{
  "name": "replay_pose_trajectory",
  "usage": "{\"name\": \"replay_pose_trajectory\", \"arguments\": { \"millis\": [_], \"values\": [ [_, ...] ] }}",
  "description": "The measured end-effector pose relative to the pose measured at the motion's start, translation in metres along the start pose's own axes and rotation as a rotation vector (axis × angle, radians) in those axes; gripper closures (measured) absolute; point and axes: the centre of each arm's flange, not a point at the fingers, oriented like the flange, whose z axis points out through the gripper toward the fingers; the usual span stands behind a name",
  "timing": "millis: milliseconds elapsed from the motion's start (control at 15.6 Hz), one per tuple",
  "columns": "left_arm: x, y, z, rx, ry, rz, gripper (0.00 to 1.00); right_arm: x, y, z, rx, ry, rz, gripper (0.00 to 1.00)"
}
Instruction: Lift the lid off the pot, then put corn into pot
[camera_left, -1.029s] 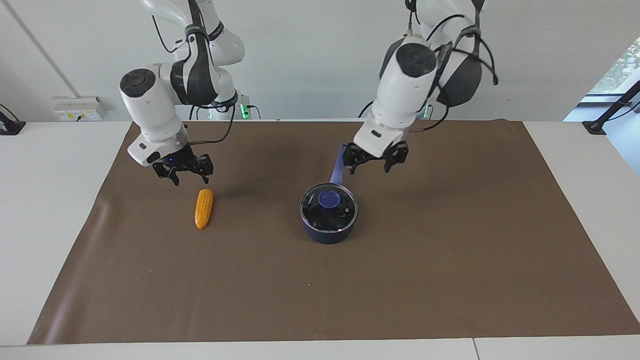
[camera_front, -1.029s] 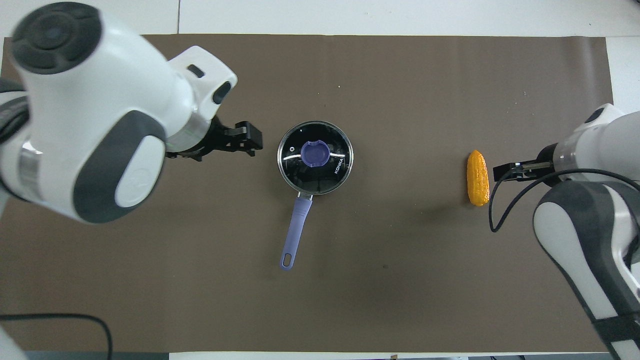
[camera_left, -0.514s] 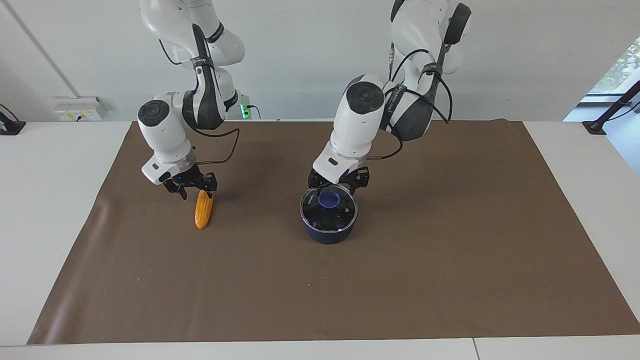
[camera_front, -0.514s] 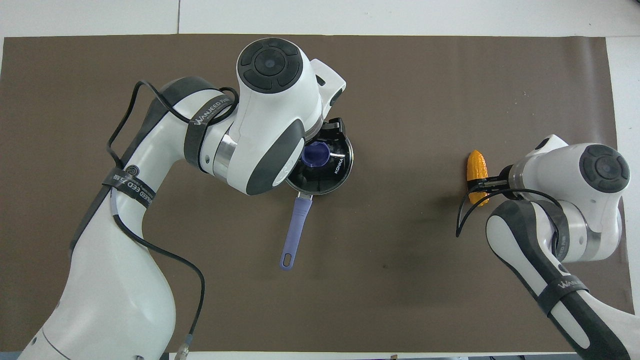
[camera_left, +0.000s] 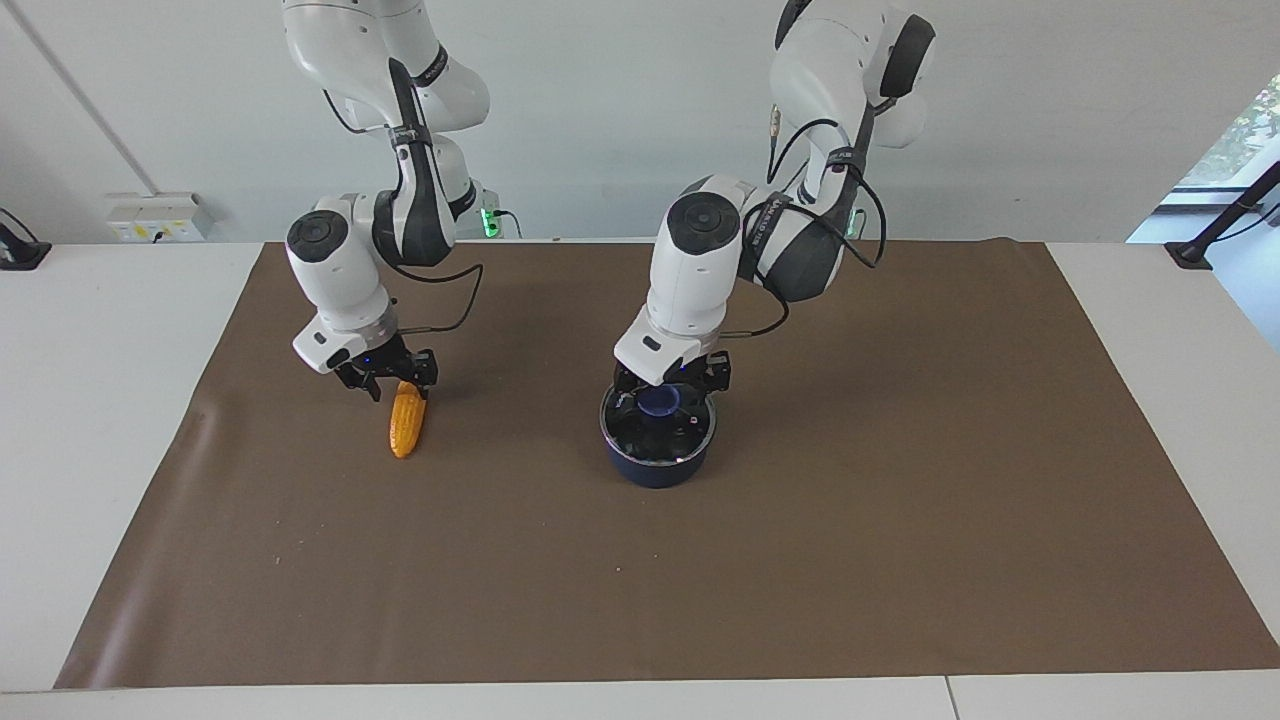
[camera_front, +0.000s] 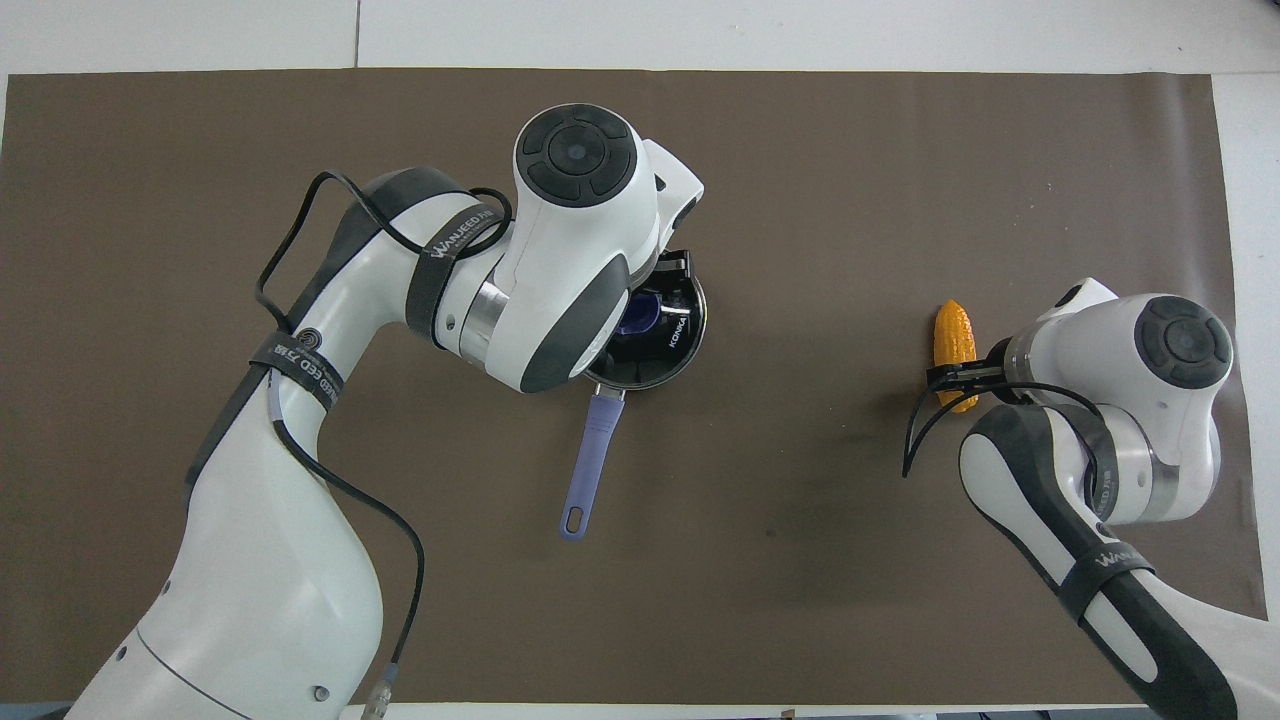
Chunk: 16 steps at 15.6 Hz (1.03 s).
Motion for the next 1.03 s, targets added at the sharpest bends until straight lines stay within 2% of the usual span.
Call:
{"name": "replay_pose_trajectory", "arguments": {
  "millis": [257, 386, 450, 643, 964, 1029],
  "values": [
    [-0.005, 0.006, 0.003, 0.005, -0.002, 0.013, 0.0, -0.001, -0.004, 0.002, 0.0, -0.003, -0.007, 0.26],
    [-0.007, 0.007, 0.007, 0.015, -0.006, 0.018, 0.0, -0.001, -0.004, 0.003, 0.0, -0.004, -0.008, 0.39],
    [-0.008, 0.008, 0.009, 0.019, -0.008, 0.021, 0.0, -0.001, -0.004, 0.003, 0.0, -0.005, -0.009, 0.39],
    [-0.01, 0.009, 0.012, 0.024, -0.011, 0.024, 0.01, -0.002, -0.004, 0.003, 0.0, -0.005, -0.009, 0.59],
    [-0.01, 0.008, 0.015, 0.027, -0.016, 0.024, 0.06, 0.005, -0.011, -0.005, 0.0, -0.015, -0.023, 0.59],
    [-0.01, 0.008, 0.016, 0.026, -0.014, 0.024, 0.12, 0.011, -0.017, -0.014, -0.001, -0.028, -0.034, 0.59]
  ]
}}
